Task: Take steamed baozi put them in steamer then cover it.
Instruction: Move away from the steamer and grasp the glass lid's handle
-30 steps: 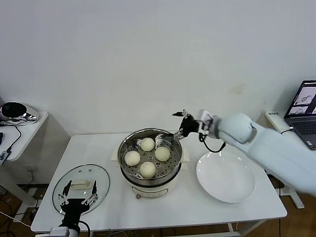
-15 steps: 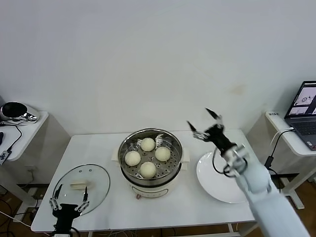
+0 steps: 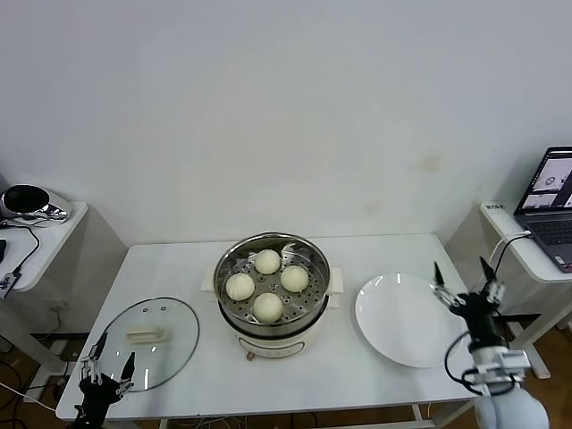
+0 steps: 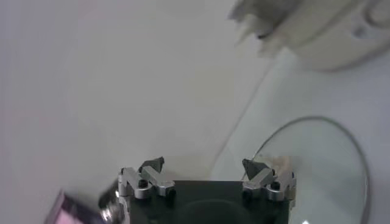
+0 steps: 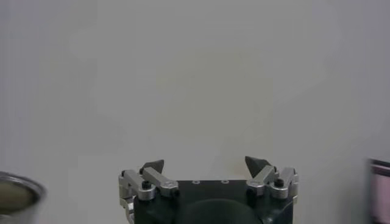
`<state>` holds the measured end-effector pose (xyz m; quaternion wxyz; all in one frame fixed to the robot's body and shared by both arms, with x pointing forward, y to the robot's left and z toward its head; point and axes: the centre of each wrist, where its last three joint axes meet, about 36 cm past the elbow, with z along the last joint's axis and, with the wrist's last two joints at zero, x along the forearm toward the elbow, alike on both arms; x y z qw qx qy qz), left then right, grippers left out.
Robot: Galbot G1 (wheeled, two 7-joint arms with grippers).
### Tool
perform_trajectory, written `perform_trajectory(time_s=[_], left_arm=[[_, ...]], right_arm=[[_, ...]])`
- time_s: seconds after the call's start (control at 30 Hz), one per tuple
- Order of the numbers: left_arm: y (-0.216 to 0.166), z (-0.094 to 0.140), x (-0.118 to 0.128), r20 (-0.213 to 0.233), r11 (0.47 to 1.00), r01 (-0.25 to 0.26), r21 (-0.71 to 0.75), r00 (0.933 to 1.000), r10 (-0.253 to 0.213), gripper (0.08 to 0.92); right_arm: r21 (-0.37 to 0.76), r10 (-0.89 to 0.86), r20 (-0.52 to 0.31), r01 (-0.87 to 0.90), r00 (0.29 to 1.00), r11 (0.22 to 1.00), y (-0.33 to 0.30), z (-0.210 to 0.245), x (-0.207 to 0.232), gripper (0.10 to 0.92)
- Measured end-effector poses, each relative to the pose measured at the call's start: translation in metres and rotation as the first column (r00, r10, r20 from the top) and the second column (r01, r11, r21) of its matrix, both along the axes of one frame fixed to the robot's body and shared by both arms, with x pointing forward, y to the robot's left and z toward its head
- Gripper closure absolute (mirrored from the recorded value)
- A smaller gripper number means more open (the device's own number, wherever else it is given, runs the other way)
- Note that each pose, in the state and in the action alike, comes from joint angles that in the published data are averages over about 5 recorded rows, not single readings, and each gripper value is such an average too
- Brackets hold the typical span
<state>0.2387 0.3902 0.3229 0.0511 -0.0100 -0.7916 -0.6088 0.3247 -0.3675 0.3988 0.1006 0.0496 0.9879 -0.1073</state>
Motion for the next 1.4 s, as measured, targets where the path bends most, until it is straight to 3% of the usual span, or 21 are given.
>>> perform_trajectory(time_s=[0.2, 0.53, 1.07, 1.4], left_arm=[[0.021, -0.013, 0.021, -0.035, 0.990, 0.051, 0.132, 0.9983, -0.046, 0.177], [0.037, -0.028, 0.053, -0.076, 0.966, 0.100, 0.239, 0.9935, -0.084, 0.177], [0.044, -0.041, 0.093, -0.104, 0.947, 0.129, 0.293, 0.9893, -0.102, 0.177], [0.044, -0.041, 0.114, -0.096, 0.943, 0.132, 0.304, 0.9896, -0.108, 0.177]], right_arm=[[-0.003, -0.092, -0.014, 0.092, 0.996, 0.996, -0.012, -0.009, -0.026, 0.200], [-0.018, -0.174, -0.019, 0.173, 0.985, 0.985, -0.021, -0.012, -0.054, 0.200], [-0.032, -0.209, -0.032, 0.208, 0.977, 0.978, -0.020, -0.017, -0.072, 0.200], [-0.045, -0.213, -0.045, 0.211, 0.976, 0.976, -0.020, -0.023, -0.077, 0.200]])
